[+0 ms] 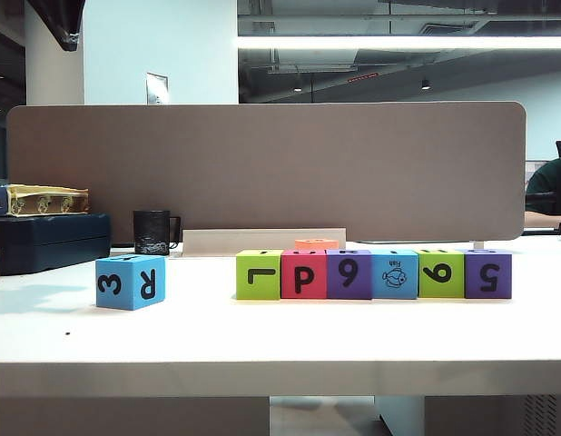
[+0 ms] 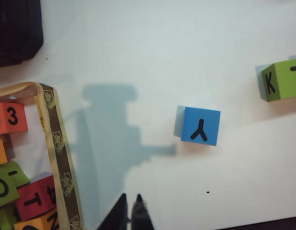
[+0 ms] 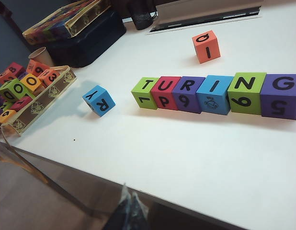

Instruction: Select the appropriate blocks from the scattered letter blocks on the table and arrange them in a row to spell out "TURING".

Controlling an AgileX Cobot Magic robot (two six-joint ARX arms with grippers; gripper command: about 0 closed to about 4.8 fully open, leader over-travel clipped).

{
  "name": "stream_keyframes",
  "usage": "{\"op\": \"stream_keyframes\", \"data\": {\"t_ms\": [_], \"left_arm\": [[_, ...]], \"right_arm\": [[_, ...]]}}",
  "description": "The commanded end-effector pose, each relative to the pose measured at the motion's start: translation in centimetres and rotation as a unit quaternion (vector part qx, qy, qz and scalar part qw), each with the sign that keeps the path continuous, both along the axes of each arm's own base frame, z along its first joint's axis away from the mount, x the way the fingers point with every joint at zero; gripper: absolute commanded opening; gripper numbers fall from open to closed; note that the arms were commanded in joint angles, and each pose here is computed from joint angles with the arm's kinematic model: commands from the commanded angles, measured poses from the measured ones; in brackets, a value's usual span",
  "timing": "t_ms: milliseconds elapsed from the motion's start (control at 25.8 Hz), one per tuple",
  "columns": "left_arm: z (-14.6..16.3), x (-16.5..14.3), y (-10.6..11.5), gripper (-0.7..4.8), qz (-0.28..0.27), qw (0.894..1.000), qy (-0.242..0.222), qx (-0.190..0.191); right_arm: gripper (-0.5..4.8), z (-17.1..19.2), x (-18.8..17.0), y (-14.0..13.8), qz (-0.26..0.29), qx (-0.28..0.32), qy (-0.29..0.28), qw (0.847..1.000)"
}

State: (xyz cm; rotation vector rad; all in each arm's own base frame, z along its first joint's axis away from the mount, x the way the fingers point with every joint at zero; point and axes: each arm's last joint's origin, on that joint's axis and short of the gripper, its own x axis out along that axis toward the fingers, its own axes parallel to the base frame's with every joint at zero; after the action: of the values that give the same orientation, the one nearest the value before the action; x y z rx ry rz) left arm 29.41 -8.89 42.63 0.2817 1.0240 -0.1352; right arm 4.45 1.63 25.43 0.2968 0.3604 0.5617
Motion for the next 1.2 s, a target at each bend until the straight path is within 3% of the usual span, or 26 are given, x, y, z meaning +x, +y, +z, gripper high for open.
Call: {"op": "stream_keyframes", "data": {"t_ms": [39,388,582,853,1047,1202], "left_arm": [[0.1,-0.2,0.1,0.13,0.002,1.000,0.000,0.000],[0.1,-0.2,0.1,0.13,0.012,1.000,-0.001,-0.006],[0.1,-0.2,0.1,0.13,0.012,1.000,-0.001,-0.006],[0.2,-0.1,0.0,0.13,0.013,1.000,-0.005,-0.008],[0.2,0.0,0.0,0.13,0.013,1.000,-0.010,-0.010],[0.2,0.0,0.0,0.13,0.013,1.000,-0.010,-0.010]], "right_arm": [[-0.01,0.3,0.0,0.0,0.001,-0.001,-0.011,1.000],[-0.01,1.1,0.2,-0.1,-0.010,-0.004,-0.056,0.998],[-0.01,1.2,0.5,-0.5,-0.093,-0.025,-0.064,0.993],[-0.01,1.2,0.7,-1.2,-0.219,-0.057,-0.064,0.972],[-0.01,0.5,1.5,-1.3,-0.224,-0.090,-0.093,0.966],[-0.01,-0.7,2.1,-1.3,-0.219,-0.092,-0.083,0.968]]}}
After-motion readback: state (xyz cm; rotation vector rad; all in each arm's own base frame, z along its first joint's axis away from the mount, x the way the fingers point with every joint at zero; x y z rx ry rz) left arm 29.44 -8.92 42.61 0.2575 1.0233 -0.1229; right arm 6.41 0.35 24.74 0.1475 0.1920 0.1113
